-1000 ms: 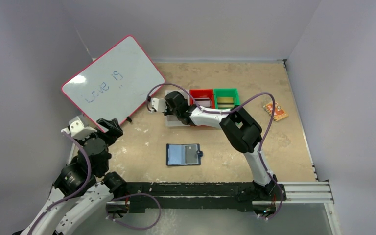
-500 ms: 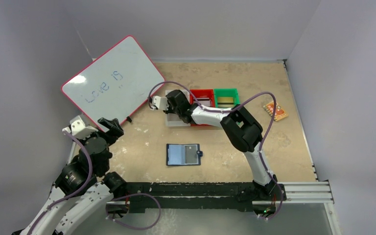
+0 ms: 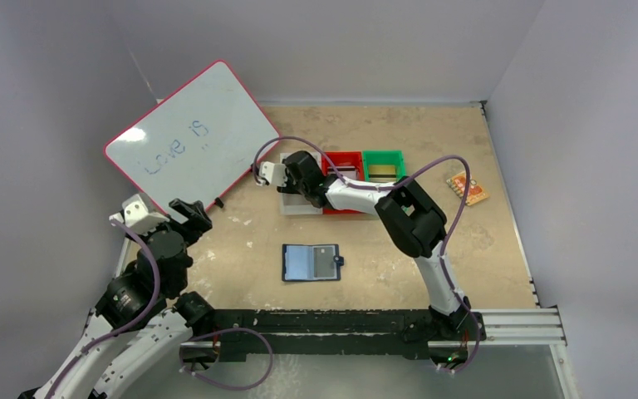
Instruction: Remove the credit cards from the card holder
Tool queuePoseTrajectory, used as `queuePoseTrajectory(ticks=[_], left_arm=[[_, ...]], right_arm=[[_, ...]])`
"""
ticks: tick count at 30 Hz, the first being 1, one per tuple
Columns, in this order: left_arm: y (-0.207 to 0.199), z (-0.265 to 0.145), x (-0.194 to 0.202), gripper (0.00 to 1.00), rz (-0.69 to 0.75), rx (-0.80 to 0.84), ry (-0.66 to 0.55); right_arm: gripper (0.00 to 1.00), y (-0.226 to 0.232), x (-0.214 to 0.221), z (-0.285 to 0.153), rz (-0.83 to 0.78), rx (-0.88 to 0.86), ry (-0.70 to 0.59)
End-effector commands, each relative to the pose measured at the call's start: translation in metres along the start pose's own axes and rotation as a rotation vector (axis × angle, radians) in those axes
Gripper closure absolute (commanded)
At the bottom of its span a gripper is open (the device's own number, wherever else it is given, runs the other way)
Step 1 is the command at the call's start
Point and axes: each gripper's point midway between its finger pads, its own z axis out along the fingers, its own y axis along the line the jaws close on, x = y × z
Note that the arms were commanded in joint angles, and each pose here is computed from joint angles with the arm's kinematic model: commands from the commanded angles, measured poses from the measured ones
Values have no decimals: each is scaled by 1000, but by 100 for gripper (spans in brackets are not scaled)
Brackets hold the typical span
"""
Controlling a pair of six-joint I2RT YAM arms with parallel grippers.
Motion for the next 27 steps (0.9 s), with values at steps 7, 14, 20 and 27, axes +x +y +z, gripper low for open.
queuePoseTrajectory(ticks=[7,14,20,27], left_arm=[[-3,0,-4,20,-5,1,-3],[-4,1,-3,20,1,2,2],[-5,1,-2,20,3,1,4],[-5,2,0,20,11,-3,12]], right_arm=[[48,-26,-26,-18,47,33,-71],[46,-31,-30,-22,63,41,-90],[45,-41,-42,-33,99,56,-134],[41,-99,-78,-102,378,197,-301]])
